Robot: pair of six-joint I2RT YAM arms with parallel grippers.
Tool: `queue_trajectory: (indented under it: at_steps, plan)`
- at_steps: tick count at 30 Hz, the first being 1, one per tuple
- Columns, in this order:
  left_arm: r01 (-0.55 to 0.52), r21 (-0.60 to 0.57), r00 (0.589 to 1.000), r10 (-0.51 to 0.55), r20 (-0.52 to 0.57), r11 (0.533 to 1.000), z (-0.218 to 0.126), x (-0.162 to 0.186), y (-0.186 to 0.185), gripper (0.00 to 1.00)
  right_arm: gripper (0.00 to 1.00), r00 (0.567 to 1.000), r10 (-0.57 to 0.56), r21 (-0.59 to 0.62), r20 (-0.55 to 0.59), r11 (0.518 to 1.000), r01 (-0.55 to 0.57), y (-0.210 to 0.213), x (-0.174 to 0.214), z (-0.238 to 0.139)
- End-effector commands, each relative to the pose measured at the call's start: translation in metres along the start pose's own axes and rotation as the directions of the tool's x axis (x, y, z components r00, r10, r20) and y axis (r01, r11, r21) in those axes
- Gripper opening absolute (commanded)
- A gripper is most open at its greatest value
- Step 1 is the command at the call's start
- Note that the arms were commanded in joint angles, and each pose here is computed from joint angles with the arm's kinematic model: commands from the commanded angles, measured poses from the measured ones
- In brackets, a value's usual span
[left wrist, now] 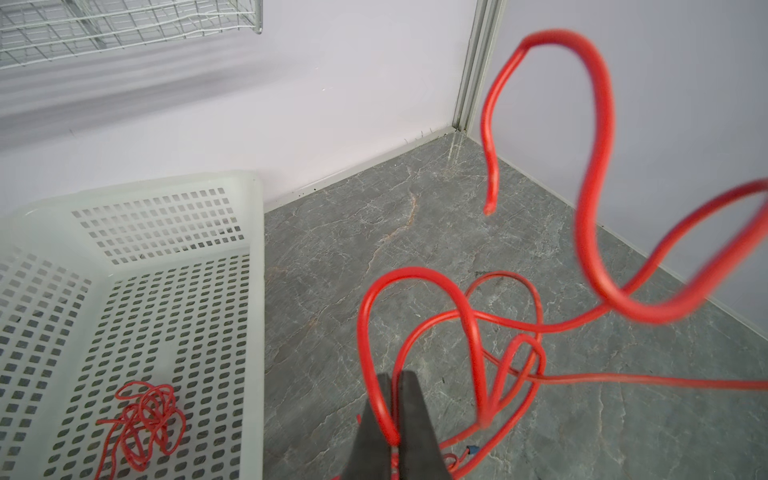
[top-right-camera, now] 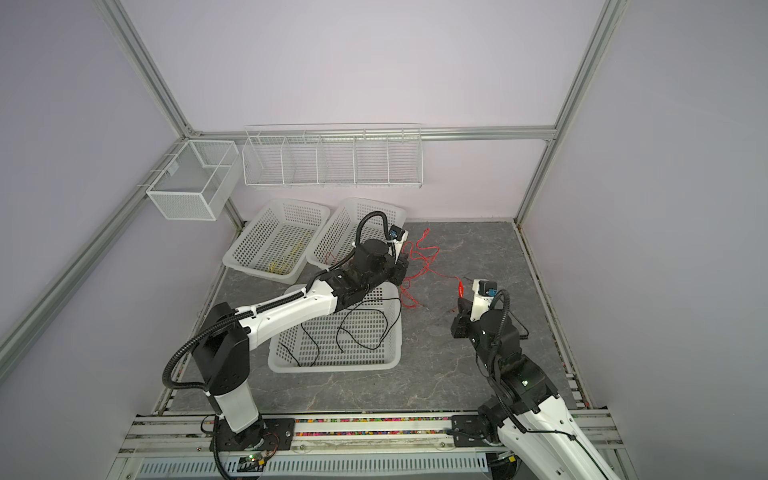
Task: Untangle the cables
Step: 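Pull the red clip wire away from the left gripper with the right gripper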
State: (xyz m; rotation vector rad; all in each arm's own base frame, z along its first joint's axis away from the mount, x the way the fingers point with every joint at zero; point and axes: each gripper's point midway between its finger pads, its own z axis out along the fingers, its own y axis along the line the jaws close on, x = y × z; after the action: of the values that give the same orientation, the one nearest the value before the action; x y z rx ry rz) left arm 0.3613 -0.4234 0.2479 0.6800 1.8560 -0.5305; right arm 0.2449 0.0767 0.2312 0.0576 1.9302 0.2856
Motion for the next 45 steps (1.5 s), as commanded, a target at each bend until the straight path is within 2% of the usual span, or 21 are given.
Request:
queue_trajectory:
  at_steps: [1, 4, 7, 15, 23, 29, 33, 37, 39, 43, 45]
  plan:
    - [-0.014, 0.098, 0.997, 0.006, 0.078, 0.995, -0.017, -0.022, -0.015, 0.0, 0.06, 1.0, 0.013, 0.166, -0.007, 0.986, -0.012, -0.032, 0.004, -0.005]
    - [-0.013, 0.145, 0.996, 0.0, 0.086, 0.989, -0.021, -0.022, -0.022, 0.0, 0.06, 1.0, 0.02, 0.134, -0.014, 0.991, -0.018, -0.026, 0.004, 0.0]
    - [-0.01, 0.14, 0.997, 0.0, 0.073, 0.99, -0.02, -0.02, -0.022, 0.0, 0.06, 1.0, 0.016, 0.09, -0.021, 0.996, -0.014, -0.016, 0.002, 0.007]
    - [-0.014, 0.122, 0.996, 0.004, 0.086, 0.992, -0.028, -0.025, -0.017, 0.0, 0.06, 0.992, 0.058, 0.225, -0.113, 0.974, -0.031, -0.041, 0.015, 0.025]
    - [-0.017, 0.058, 0.994, 0.01, 0.106, 0.998, -0.04, -0.035, -0.003, 0.0, 0.06, 0.952, 0.196, 0.408, -0.236, 0.909, -0.086, -0.087, 0.052, 0.042]
    - [0.033, -0.044, 0.995, -0.029, 0.096, 0.998, -0.042, -0.035, 0.028, 0.0, 0.06, 0.936, 0.261, 0.513, -0.236, 0.851, -0.107, -0.118, 0.062, 0.032]
    - [0.025, -0.119, 0.996, -0.015, 0.084, 0.993, -0.041, -0.035, 0.043, 0.0, 0.06, 0.929, 0.289, 0.558, -0.23, 0.822, -0.117, -0.133, 0.067, 0.021]
    - [0.015, -0.146, 0.997, -0.003, 0.083, 0.989, -0.041, -0.036, 0.048, 0.0, 0.06, 0.924, 0.319, 0.586, -0.209, 0.798, -0.143, -0.145, 0.068, 0.013]
    - [0.019, -0.138, 0.996, -0.007, 0.086, 0.99, -0.041, -0.036, 0.046, 0.0, 0.06, 0.921, 0.328, 0.571, -0.208, 0.805, -0.158, -0.144, 0.067, 0.014]
    - [0.027, -0.051, 0.995, -0.022, 0.099, 0.998, -0.038, -0.035, 0.031, 0.0, 0.06, 0.92, 0.315, 0.443, -0.232, 0.877, -0.189, -0.122, 0.062, 0.032]
    - [0.034, -0.009, 0.993, -0.032, 0.112, 0.999, -0.038, -0.035, 0.024, 0.0, 0.06, 0.918, 0.313, 0.411, -0.244, 0.89, -0.195, -0.117, 0.062, 0.037]
